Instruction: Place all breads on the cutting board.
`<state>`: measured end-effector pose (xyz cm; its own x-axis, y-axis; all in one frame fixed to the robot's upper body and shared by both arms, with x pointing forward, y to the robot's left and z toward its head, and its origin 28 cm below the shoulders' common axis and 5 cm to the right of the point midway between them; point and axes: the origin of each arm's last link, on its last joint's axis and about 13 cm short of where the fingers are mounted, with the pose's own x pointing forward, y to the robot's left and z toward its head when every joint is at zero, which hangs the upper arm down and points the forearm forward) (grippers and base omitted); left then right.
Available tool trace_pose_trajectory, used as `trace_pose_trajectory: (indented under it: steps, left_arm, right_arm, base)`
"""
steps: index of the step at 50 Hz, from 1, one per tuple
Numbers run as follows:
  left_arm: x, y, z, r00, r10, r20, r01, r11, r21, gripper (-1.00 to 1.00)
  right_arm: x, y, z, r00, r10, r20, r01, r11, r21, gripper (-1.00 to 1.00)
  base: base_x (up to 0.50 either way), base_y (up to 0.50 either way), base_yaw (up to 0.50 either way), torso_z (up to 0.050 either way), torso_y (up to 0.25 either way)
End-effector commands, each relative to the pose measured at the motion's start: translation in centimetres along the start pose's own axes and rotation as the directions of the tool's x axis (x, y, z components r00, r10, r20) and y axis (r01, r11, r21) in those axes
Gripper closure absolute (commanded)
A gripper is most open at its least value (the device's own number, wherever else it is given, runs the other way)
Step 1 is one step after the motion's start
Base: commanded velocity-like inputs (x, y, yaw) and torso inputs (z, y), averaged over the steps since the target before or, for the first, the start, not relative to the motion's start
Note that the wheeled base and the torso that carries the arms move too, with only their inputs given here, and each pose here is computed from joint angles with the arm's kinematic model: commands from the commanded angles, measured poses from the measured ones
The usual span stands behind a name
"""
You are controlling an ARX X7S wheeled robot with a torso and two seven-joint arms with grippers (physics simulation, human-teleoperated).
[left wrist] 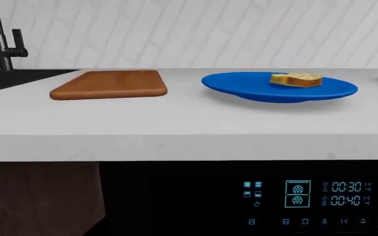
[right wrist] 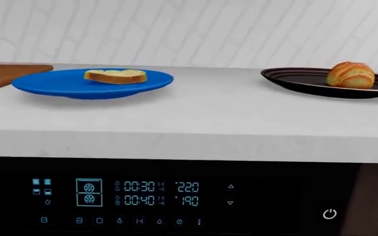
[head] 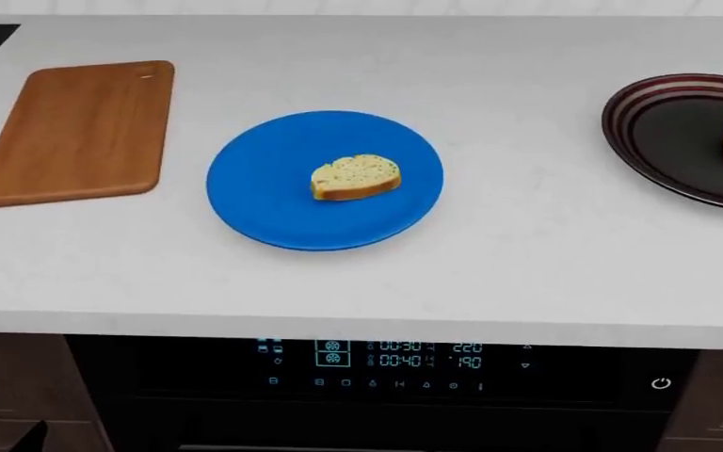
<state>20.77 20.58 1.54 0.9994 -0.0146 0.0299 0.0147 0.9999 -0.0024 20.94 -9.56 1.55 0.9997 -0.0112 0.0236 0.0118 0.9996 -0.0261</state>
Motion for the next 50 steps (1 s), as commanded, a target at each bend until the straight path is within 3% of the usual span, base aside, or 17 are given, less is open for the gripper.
trace_pose_trajectory:
  steps: [1, 17, 19, 21, 23, 24, 28, 34, 39, 41, 42, 44, 47, 50]
  left_arm:
    - [0.0, 0.0, 0.0, 1.000, 0.001, 0.002, -0.001, 1.000, -0.004, -1.00]
    - [0.0, 0.0, -0.1, 1.000, 0.002, 0.005, -0.002, 1.000, -0.005, -1.00]
    - [0.0, 0.3, 0.2, 1.000, 0.018, -0.013, -0.019, 0.998, -0.060, -1.00]
    - [0.0, 0.6, 0.3, 1.000, 0.028, -0.006, -0.028, 0.997, -0.069, -1.00]
    - [-0.3, 0.6, 1.1, 0.999, 0.037, 0.007, -0.037, 0.999, -0.024, -1.00]
    - [-0.3, 0.7, 2.0, 0.996, 0.064, 0.057, -0.067, 0.997, 0.042, -1.00]
    - [-0.3, 1.1, 6.7, 0.993, 0.077, 0.087, -0.079, 0.996, 0.027, -1.00]
    - [-1.2, 1.9, 12.7, 0.989, 0.064, 0.133, -0.072, 0.996, 0.050, -1.00]
    - [-3.0, 2.1, 17.2, 0.984, 0.040, 0.176, -0.049, 0.998, 0.047, -1.00]
    - [-3.5, 2.4, 18.5, 0.976, 0.067, 0.209, -0.081, 0.995, 0.061, -1.00]
    - [-3.8, 2.7, 19.5, 0.968, 0.092, 0.233, -0.109, 0.992, 0.061, -1.00]
    - [-4.8, 2.4, 20.9, 0.977, 0.046, 0.206, -0.061, 0.996, 0.064, -1.00]
    - [-5.7, 2.3, 22.6, 0.980, -0.004, 0.201, -0.019, 0.994, 0.110, -1.00]
    - [-6.1, 2.4, 23.0, 0.974, -0.023, 0.227, -0.011, 0.989, 0.146, -1.00]
  right_arm:
    - [0.0, -0.1, 0.0, 1.000, -0.018, 0.002, 0.018, 1.000, -0.004, -1.00]
    - [-0.1, 0.0, 0.3, 0.999, -0.027, 0.028, 0.028, 0.999, -0.037, -1.00]
    - [-0.2, 0.1, 0.4, 0.999, -0.015, 0.031, 0.017, 0.999, -0.046, -1.00]
    - [-0.3, 0.2, 0.6, 1.000, -0.001, 0.016, 0.002, 0.998, -0.067, -1.00]
    - [-0.5, 0.0, 1.7, 1.000, -0.001, 0.025, 0.002, 0.998, -0.061, -1.00]
    - [-1.0, -0.2, 2.6, 0.999, 0.019, 0.046, -0.012, 0.991, -0.135, -1.00]
    - [-1.8, -0.9, 7.0, 0.993, -0.011, 0.119, 0.023, 0.995, -0.101, -1.00]
    - [-1.7, -1.3, 11.9, 0.990, -0.008, 0.142, 0.029, 0.989, -0.145, -1.00]
    - [-3.2, -1.1, 16.2, 0.978, 0.026, 0.207, 0.007, 0.987, -0.161, -1.00]
    - [-3.1, -1.2, 16.9, 0.974, 0.022, 0.227, 0.015, 0.987, -0.160, -1.00]
    - [-2.8, -1.8, 18.1, 0.959, 0.025, 0.283, 0.040, 0.975, -0.221, -1.00]
    - [-3.2, -1.6, 20.0, 0.930, 0.072, 0.360, 0.024, 0.967, -0.255, -1.00]
    - [-5.0, -0.6, 21.1, 0.955, 0.053, 0.292, 0.001, 0.983, -0.183, -1.00]
    - [-5.5, -0.6, 21.9, 0.951, 0.055, 0.305, 0.005, 0.982, -0.190, -1.00]
  base:
    - [0.16, 0.00, 0.00, 0.000, 0.000]
    - [0.24, 0.00, 0.00, 0.000, 0.000]
    - [0.00, 0.00, 0.00, 0.000, 0.000]
    - [0.00, 0.00, 0.00, 0.000, 0.000]
    - [0.00, 0.00, 0.00, 0.000, 0.000]
    - [0.00, 0.00, 0.00, 0.000, 0.000]
    - [0.00, 0.00, 0.00, 0.000, 0.000]
    - [0.00, 0.00, 0.00, 0.000, 0.000]
    - [0.00, 0.00, 0.00, 0.000, 0.000]
    - [0.00, 0.00, 0.00, 0.000, 0.000]
    - [0.00, 0.00, 0.00, 0.000, 0.000]
    - [0.00, 0.00, 0.00, 0.000, 0.000]
    - [0.00, 0.00, 0.00, 0.000, 0.000]
    - [0.00, 0.00, 0.00, 0.000, 0.000]
